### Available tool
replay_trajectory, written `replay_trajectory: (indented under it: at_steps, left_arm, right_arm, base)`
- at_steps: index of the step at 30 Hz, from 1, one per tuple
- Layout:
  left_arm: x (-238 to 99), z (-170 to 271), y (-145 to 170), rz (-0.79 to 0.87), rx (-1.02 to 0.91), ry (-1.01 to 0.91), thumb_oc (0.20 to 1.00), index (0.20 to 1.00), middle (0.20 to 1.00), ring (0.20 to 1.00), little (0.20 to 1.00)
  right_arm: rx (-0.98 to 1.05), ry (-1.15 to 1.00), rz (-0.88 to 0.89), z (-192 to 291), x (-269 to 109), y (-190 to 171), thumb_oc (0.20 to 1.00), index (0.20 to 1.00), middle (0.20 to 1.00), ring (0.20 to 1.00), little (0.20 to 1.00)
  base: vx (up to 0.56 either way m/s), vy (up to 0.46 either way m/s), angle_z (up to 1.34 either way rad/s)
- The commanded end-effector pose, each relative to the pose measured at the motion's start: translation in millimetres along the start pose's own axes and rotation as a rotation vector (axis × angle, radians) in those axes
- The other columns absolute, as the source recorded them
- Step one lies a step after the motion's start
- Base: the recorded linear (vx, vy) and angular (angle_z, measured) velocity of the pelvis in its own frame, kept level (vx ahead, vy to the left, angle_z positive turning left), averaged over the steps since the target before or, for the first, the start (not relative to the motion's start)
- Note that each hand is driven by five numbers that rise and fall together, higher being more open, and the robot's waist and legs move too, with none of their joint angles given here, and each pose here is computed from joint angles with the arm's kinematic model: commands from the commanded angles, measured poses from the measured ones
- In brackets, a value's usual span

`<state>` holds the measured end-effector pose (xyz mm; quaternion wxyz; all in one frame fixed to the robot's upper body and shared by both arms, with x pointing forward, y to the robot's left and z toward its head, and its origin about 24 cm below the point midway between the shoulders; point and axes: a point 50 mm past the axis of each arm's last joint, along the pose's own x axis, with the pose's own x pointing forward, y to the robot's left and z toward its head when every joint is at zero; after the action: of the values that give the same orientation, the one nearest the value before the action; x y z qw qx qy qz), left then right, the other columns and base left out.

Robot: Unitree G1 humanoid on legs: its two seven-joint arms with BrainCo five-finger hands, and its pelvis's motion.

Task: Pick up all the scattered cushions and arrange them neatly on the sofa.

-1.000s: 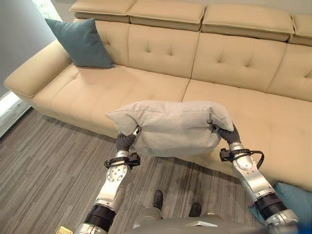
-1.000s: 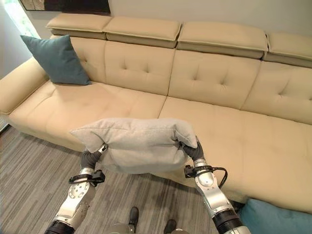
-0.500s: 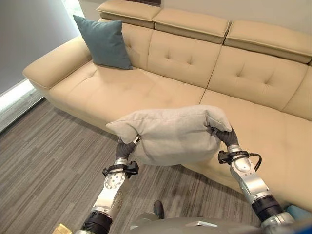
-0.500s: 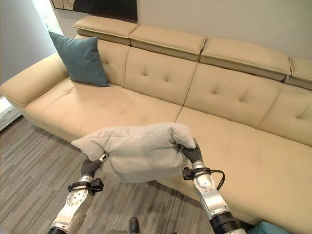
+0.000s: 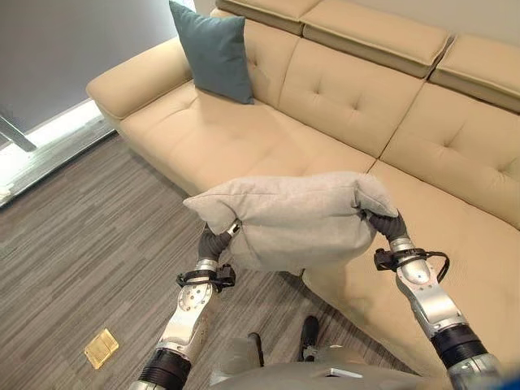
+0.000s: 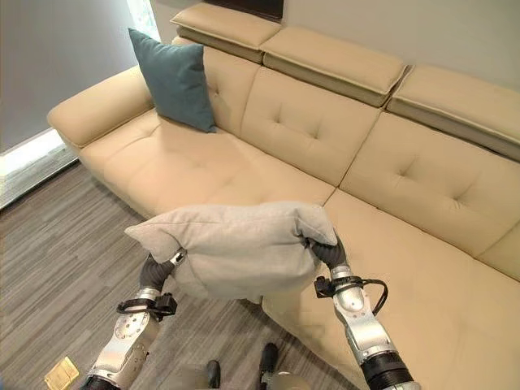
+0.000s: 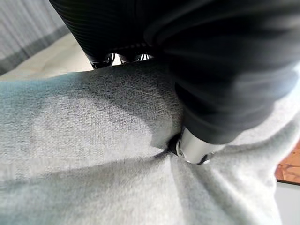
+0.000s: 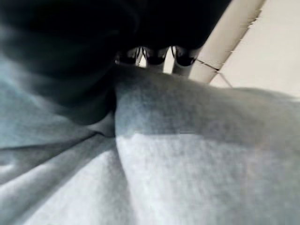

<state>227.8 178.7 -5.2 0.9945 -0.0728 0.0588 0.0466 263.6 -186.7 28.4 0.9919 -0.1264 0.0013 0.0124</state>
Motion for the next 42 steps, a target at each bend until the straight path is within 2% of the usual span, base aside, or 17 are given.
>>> replay_trajectory:
  at_steps: [1,11,24,35,42]
  left_arm:
    - [11.3,43.3,-15.2,-0.104,-0.017,-0.215,0.2,0.2,0.2,0.2,0.2]
    - [8.9,42.0,-12.0,-0.12,0.017,-0.197,0.2,0.2,0.2,0.2,0.2]
    - [0.2,44.2,11.2,-0.049,0.016,-0.204,0.2,0.2,0.2,0.2,0.2]
    - [8.3,42.0,-11.6,-0.138,-0.018,-0.195,0.2,0.2,0.2,0.2,0.2]
    - [9.7,44.6,-9.2,-0.118,-0.004,-0.199,0.2,0.2,0.2,0.2,0.2]
  right_arm:
    - [0.052,-0.204,0.004,38.7,10.8,0.9,0.2,0.2,0.2,0.2,0.2]
    - [0.046,-0.169,0.001,30.9,6.9,-0.9,0.2,0.2,0.2,0.2,0.2]
    - [0.068,-0.206,0.103,41.9,13.6,27.1,0.2,0.2,0.2,0.2,0.2]
    - [0.053,-0.185,0.013,33.7,4.5,-0.8,0.2,0.2,0.2,0.2,0.2]
    - [0.055,-0.152,-0.01,27.1,2.9,-6.4,0.2,0.2,0.2,0.2,0.2]
  base:
    - [0.16,0.018,-0.46]
    - [0.17,0.114,-0.32]
    - [0.07,0.127,-0.69]
    - [0.11,-0.132,0.11]
    - [0.14,0.008,0.09]
